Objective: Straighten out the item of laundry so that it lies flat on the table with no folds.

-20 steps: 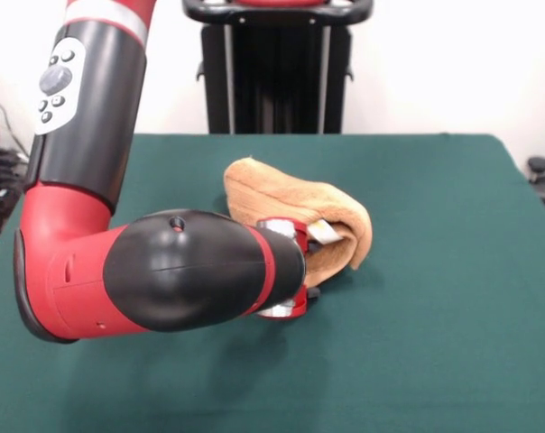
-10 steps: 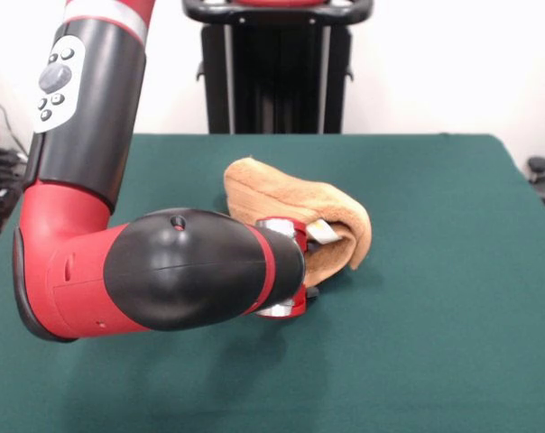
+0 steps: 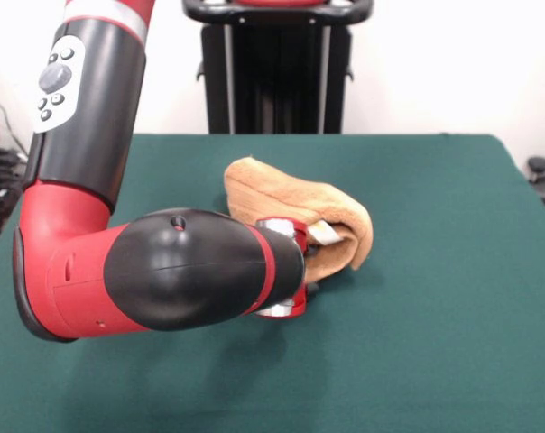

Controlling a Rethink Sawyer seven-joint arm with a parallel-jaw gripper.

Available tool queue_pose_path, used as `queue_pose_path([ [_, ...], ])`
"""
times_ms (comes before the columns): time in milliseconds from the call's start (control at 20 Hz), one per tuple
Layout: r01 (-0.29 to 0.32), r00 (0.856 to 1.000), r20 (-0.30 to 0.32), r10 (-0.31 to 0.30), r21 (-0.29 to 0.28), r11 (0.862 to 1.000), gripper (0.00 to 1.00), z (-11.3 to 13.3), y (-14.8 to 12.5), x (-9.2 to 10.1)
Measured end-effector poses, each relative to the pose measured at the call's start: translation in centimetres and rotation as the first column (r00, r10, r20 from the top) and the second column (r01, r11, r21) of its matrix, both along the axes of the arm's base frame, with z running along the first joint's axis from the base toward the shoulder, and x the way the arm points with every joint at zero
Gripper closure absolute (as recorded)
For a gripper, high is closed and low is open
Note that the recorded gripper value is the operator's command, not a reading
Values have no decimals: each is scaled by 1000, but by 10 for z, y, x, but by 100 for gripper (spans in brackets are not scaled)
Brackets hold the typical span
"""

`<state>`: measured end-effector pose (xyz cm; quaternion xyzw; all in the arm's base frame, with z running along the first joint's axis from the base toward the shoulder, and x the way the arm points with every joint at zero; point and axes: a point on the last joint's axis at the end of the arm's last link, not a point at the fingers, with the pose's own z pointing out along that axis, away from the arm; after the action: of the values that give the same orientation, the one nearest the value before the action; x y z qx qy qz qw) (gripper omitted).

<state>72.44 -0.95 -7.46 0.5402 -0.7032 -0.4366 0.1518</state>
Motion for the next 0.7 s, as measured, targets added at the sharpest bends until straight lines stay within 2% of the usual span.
queue_pose_path([
  [700, -13, 1000, -28, 13, 5, 1000, 100, 2, -1, -3],
])
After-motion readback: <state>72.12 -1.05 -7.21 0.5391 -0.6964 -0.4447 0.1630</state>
